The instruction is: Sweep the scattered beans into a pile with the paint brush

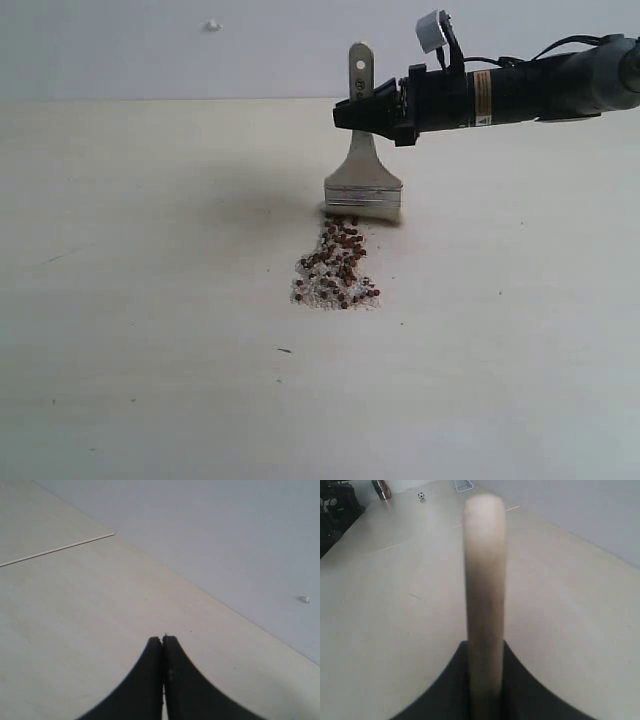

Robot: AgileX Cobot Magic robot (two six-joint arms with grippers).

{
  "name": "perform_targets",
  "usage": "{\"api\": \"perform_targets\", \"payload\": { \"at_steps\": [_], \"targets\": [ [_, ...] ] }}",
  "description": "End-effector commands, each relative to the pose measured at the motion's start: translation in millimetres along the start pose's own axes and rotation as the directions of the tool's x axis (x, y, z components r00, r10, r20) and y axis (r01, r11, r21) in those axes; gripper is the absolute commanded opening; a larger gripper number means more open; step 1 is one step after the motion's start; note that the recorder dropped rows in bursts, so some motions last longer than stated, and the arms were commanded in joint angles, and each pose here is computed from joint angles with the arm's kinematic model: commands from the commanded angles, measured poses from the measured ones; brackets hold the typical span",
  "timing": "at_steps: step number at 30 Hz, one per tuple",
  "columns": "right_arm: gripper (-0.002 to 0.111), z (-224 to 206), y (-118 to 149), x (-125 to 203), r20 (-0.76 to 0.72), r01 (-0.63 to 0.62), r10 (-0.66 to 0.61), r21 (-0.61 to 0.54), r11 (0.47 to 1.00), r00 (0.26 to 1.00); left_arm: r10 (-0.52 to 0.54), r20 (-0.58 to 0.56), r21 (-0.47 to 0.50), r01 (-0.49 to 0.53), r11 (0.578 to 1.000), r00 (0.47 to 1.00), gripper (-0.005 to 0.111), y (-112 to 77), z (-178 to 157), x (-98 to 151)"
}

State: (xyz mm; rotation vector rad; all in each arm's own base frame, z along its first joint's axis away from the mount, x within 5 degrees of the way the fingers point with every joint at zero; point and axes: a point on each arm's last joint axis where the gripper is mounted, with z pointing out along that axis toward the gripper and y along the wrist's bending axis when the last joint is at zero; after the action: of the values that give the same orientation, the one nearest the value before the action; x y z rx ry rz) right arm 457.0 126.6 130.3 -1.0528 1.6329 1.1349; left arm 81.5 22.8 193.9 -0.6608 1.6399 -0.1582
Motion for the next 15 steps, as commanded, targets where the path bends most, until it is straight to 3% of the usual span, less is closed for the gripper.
{"api": "perform_targets", "payload": {
  "at_steps": [1,15],
  "targets": [
    [0.0,0.4,1.9,-7.0,0.007,0.026,-0.026,0.002,1.0,1.0,-0.001,0.01,0.005,0.001,1.0,1.0,0.0,-0.7,-0.7,-1.3],
    [0.0,-3.7,8.7,-18.2,-0.04,0.028,-0.028,-0.016,0.999,0.999,-0.001,0.01,0.005,0.001,1.0,1.0,0.0,-0.7,-0.7,-1.3]
  ]
}}
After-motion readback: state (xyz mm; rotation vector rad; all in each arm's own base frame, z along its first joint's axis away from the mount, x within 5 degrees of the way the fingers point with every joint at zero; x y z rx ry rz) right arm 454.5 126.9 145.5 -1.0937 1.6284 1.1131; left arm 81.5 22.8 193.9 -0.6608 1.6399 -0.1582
